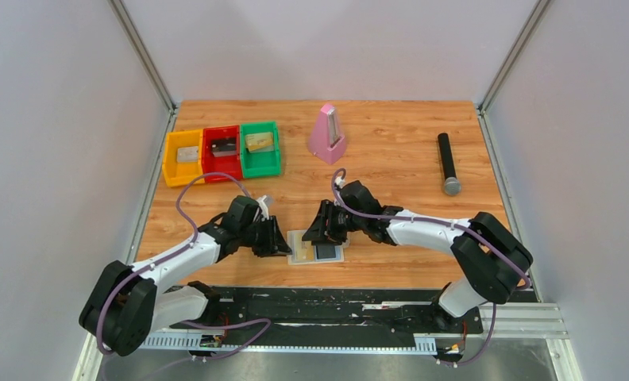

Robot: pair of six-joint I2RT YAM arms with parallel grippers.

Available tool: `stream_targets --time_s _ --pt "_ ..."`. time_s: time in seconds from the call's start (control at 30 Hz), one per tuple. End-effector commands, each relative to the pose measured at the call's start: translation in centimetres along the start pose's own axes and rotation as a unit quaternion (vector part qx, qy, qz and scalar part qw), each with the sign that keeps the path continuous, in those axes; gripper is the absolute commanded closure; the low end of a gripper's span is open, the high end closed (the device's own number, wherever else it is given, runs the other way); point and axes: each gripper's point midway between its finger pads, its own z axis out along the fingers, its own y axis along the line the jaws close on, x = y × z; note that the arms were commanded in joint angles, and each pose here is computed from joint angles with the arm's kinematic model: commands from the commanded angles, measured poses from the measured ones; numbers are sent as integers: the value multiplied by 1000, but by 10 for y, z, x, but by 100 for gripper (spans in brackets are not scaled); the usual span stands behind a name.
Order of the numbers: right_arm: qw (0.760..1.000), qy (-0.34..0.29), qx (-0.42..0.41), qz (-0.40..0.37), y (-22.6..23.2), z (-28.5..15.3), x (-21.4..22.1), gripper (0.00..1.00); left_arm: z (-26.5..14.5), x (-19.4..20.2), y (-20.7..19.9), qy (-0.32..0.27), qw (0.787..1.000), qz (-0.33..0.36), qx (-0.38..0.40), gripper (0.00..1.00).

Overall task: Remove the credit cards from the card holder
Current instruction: Remove the credit card from the card holder.

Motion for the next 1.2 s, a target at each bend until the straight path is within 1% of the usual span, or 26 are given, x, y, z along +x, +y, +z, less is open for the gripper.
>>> stream_targets --time_s 0.0,0.13,0.27,0.37,0.47,0.77,0.9,1.07,1.17 --pt "999 -21 4 -39 9 -3 -11 60 -9 -17 -17 -30 999 10 13 66" --pt "998 -31 26 -40 -3 1 -15 62 -5 -17 -21 -24 999 17 27 67" --pt "998 -29 36 -40 -8 8 -18 63 3 -18 -26 -10 999 24 43 74" --pt "998 -33 46 -40 -13 13 -21 65 9 -20 -24 -7 999 30 41 83" --pt "997 -33 54 -41 -18 18 -24 66 15 -20 -21 -2 999 34 40 87" --pt "996 -29 73 -37 -31 30 -26 71 30 -11 5 15 1000 26 3 90" --pt "996 -25 80 -34 -36 33 -26 73 30 -7 12 19 999 26 -11 91" --pt "993 -22 114 -22 -53 33 -21 74 27 -5 19 15 999 28 -26 90" --pt "992 -21 120 -24 -58 33 -20 74 26 -4 20 16 999 28 -29 90"
